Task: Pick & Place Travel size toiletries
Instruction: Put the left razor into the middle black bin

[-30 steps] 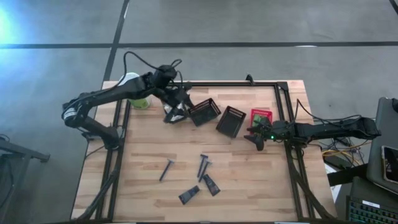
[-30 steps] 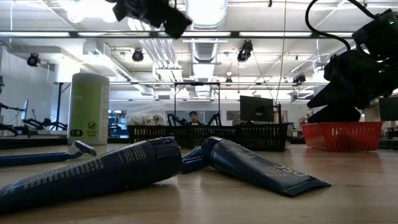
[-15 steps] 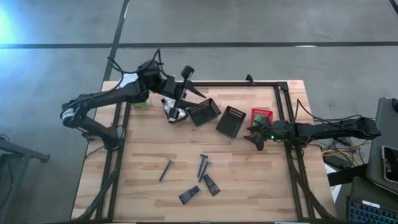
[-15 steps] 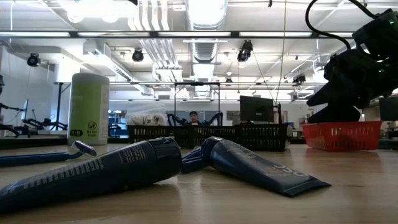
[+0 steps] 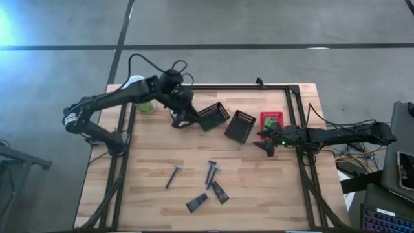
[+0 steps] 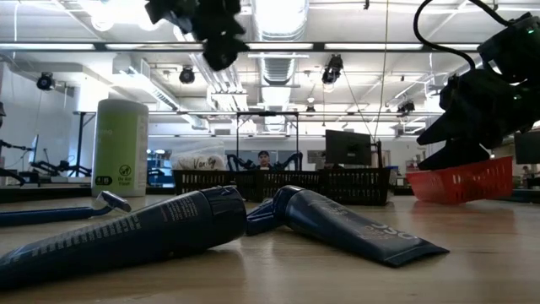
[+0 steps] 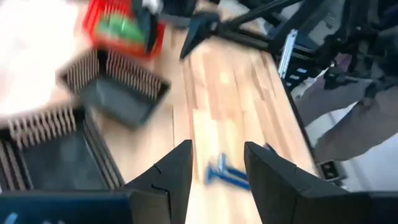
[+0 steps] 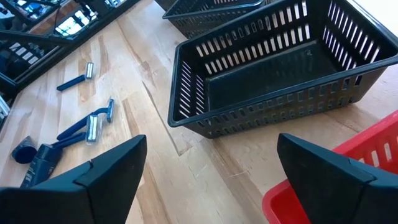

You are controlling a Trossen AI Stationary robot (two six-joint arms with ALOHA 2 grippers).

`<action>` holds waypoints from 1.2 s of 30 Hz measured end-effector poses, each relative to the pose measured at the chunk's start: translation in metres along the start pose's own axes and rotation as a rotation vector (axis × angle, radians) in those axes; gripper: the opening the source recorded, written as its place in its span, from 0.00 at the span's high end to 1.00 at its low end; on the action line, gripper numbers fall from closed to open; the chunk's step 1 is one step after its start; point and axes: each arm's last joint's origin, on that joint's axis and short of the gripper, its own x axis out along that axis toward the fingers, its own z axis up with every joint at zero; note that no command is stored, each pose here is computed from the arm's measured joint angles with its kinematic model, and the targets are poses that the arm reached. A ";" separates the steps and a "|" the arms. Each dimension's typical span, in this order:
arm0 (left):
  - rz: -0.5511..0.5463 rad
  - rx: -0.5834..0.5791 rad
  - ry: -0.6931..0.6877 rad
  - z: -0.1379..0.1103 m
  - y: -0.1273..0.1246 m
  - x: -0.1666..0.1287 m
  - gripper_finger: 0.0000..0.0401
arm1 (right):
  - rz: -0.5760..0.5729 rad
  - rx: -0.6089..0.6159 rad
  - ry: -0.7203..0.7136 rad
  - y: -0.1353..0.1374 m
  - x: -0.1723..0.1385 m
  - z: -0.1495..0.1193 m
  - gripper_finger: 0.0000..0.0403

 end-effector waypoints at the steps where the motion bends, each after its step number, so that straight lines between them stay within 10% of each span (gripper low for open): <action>1: 0.002 -0.048 0.017 -0.002 0.001 -0.001 0.63 | 0.000 0.000 0.000 0.000 0.000 0.000 0.11; 10: -0.020 0.067 -0.018 0.002 -0.009 -0.014 0.58 | 0.000 0.000 0.000 0.000 0.000 0.000 0.15; 22: -0.165 0.227 -0.159 0.014 -0.022 -0.032 0.12 | 0.001 0.001 -0.001 0.000 0.000 0.000 0.22; 36: 0.128 0.050 -0.232 0.021 -0.010 -0.044 0.29 | 0.002 0.001 -0.002 0.000 0.000 0.000 0.30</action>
